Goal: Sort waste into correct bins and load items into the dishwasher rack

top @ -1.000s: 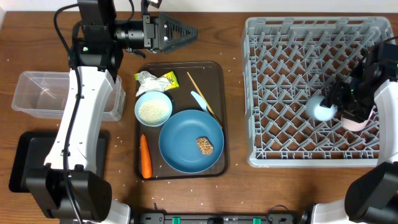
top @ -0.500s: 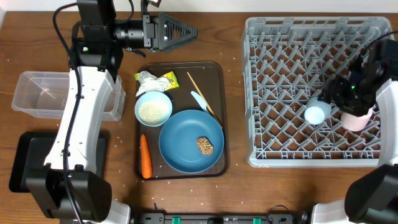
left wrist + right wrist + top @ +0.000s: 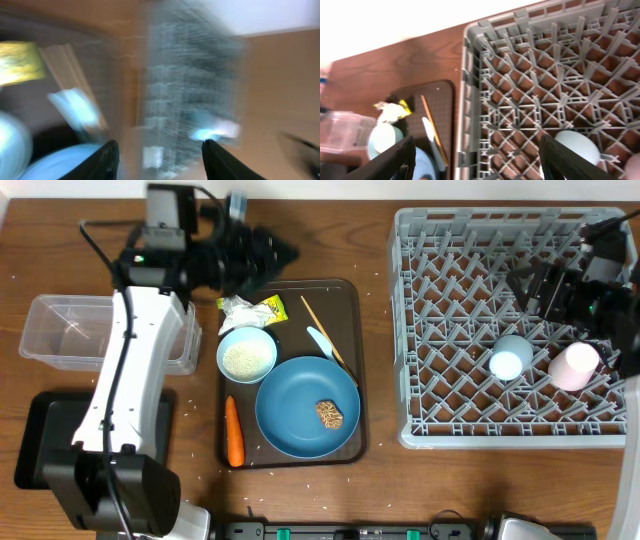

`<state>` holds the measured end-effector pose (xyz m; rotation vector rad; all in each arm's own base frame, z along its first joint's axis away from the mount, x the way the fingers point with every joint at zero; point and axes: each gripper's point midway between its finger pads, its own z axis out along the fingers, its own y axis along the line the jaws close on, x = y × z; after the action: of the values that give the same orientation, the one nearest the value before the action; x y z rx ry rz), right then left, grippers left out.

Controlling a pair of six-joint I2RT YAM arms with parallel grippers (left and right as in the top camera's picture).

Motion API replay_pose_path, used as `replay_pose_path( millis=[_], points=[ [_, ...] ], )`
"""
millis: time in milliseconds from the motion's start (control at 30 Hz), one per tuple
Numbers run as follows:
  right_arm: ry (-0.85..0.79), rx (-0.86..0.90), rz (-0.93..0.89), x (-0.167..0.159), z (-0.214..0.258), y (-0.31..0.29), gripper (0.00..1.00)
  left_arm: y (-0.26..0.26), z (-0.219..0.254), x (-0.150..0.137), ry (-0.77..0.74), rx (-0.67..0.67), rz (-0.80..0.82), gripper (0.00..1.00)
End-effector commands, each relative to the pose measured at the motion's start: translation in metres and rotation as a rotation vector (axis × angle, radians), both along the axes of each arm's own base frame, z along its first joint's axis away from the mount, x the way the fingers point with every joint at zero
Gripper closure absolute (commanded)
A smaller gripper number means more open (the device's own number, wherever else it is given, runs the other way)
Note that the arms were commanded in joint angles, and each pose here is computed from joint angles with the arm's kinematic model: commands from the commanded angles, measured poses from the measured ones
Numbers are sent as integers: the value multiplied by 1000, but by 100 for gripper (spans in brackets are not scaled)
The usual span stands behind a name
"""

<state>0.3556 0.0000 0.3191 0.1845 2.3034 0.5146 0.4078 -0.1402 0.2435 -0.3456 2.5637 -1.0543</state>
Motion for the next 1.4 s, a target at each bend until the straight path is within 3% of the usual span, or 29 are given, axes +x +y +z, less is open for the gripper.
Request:
replay_pose_path(
  millis=[0, 133, 467, 900, 1367],
  points=[
    [23, 74, 14, -1, 2, 18, 28, 60, -31, 4, -53, 519, 104, 45],
    [24, 40, 109, 0, -3, 42, 27, 77, -44, -17, 29, 684, 97, 44],
    [117, -27, 148, 11, -35, 72, 27, 93, -77, -50, 193, 727, 48, 44],
    [164, -16, 163, 14, -49, 77, 28, 88, -110, -22, 160, 758, -37, 44],
    [171, -17, 167, 12, -50, 78, 27, 70, -126, -38, 226, 766, -120, 45]
  ],
)
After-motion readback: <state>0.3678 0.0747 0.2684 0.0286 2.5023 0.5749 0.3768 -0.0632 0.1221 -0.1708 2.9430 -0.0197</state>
